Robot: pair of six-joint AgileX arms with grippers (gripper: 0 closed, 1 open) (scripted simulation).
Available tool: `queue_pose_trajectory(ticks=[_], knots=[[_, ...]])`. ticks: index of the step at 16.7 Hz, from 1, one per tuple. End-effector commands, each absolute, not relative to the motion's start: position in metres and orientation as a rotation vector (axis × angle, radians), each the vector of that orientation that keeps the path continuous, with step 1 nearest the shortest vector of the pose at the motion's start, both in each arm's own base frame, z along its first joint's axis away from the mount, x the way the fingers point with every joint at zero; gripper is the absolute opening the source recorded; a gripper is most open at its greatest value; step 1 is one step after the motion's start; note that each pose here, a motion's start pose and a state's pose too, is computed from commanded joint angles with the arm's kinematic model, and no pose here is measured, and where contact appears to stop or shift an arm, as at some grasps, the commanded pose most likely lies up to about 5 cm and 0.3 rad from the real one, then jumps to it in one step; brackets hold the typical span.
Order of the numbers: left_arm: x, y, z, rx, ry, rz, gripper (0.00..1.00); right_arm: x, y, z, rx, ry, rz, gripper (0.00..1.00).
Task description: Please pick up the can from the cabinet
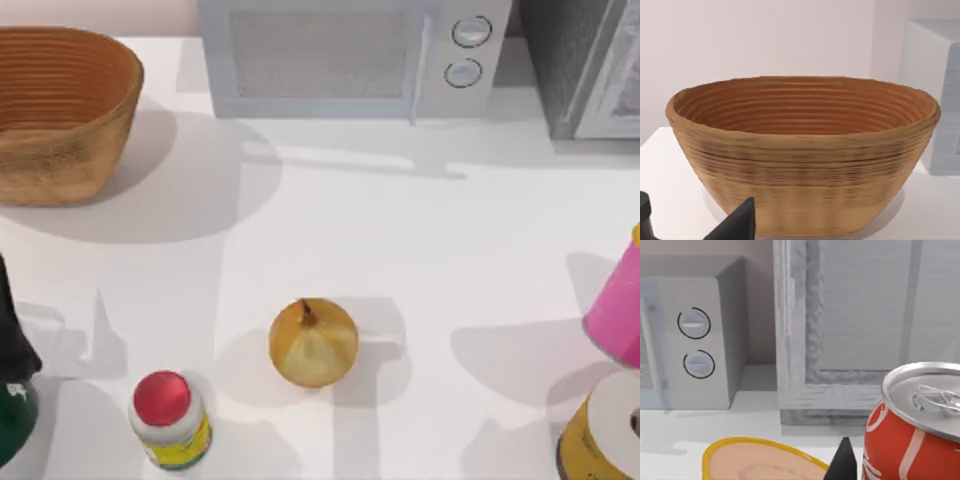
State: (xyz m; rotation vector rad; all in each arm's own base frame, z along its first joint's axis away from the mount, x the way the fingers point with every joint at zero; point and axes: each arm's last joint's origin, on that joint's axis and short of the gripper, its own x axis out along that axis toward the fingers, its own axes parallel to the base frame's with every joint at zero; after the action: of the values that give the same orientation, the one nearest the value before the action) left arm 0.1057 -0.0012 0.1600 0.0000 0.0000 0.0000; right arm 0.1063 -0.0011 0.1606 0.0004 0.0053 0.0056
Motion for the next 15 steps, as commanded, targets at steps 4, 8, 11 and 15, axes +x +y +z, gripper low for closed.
queue_pose_trajectory(ticks=[4,8,11,15], knots=[[0.106,-0.001,0.16,0.0,0.0,0.0,1.0,0.112,-0.004,0.18,-0.017,-0.026,0.052,0.0],[0.106,-0.001,0.16,0.0,0.0,0.0,1.0,0.132,-0.015,0.208,-0.05,-0.046,0.133,0.0],[0.106,-0.001,0.16,0.0,0.0,0.0,1.0,0.158,-0.033,0.225,-0.076,-0.048,0.21,0.0],[0.106,-0.001,0.16,0.0,0.0,0.0,1.0,0.2,-0.079,0.228,-0.099,-0.036,0.326,0.0]])
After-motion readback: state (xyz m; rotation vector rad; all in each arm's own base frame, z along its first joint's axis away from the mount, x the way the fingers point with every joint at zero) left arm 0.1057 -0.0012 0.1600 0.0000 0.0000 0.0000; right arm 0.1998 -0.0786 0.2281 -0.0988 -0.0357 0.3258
